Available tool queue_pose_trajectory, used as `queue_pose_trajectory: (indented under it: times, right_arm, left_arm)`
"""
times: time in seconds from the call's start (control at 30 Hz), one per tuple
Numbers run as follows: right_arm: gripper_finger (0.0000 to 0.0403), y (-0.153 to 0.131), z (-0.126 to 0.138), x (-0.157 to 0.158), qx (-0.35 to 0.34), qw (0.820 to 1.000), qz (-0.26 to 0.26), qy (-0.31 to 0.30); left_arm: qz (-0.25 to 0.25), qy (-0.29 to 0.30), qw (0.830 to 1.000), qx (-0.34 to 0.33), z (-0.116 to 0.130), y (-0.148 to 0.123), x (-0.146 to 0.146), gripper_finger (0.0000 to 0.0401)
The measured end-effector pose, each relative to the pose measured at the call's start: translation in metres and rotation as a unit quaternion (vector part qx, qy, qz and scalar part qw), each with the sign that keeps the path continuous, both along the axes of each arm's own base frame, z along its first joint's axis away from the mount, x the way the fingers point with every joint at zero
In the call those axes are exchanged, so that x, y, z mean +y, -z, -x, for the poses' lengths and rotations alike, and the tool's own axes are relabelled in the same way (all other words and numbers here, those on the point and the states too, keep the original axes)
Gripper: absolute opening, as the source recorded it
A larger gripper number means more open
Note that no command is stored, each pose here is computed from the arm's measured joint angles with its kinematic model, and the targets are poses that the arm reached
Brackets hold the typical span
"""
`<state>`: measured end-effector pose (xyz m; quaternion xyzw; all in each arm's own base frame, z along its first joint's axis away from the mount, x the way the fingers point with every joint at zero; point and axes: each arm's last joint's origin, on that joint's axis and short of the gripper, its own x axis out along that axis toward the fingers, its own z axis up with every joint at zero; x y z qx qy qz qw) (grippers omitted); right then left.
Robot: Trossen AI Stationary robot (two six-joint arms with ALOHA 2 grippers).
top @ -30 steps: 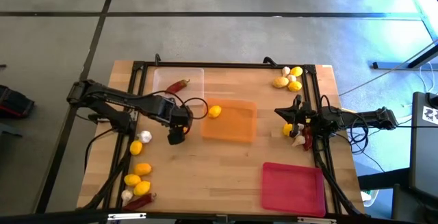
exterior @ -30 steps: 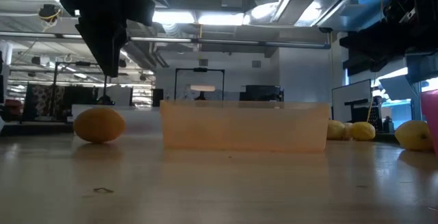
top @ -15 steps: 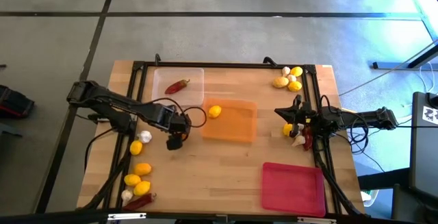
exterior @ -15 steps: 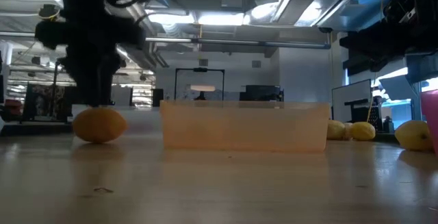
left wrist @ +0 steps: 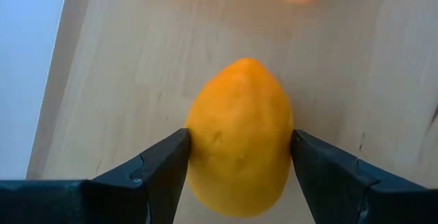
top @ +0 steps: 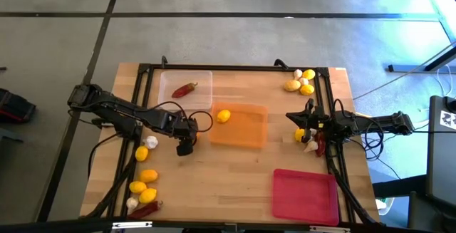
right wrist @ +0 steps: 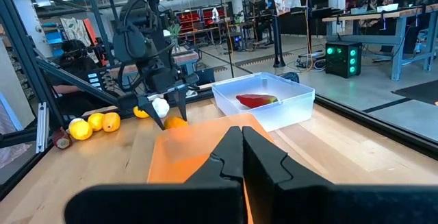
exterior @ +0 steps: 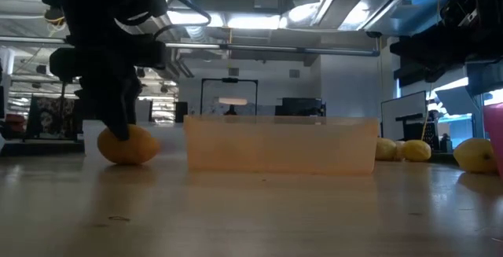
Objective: Sort produce into baskets
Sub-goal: Put the lemon into the orange bin
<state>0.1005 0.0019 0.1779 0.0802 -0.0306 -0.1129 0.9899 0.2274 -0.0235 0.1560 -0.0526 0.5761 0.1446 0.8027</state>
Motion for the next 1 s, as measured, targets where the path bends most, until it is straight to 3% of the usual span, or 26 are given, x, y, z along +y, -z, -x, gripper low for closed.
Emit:
queue_pose_trajectory:
  times: [0.3,0.57,1.0]
  right_arm:
    - [0.0005,0.000,0.000,0.000,0.000,1.000,0.000,0.000]
    - [0.0005,0.000,0.000,0.000,0.000,1.000,0.000,0.000]
    - [0.0005,0.000,0.000,0.000,0.000,1.000,0.000,0.000]
  left_arm:
    - [-0.006,0.005,1.000,0.001,0.000,0.000,0.000,0.0173]
    - [-0.006,0.008,1.000,0.011,-0.006,-0.014,-0.001,0.0165]
    - [-0.017,0.024,0.999,-0.024,-0.029,-0.069,-0.004,0.0164]
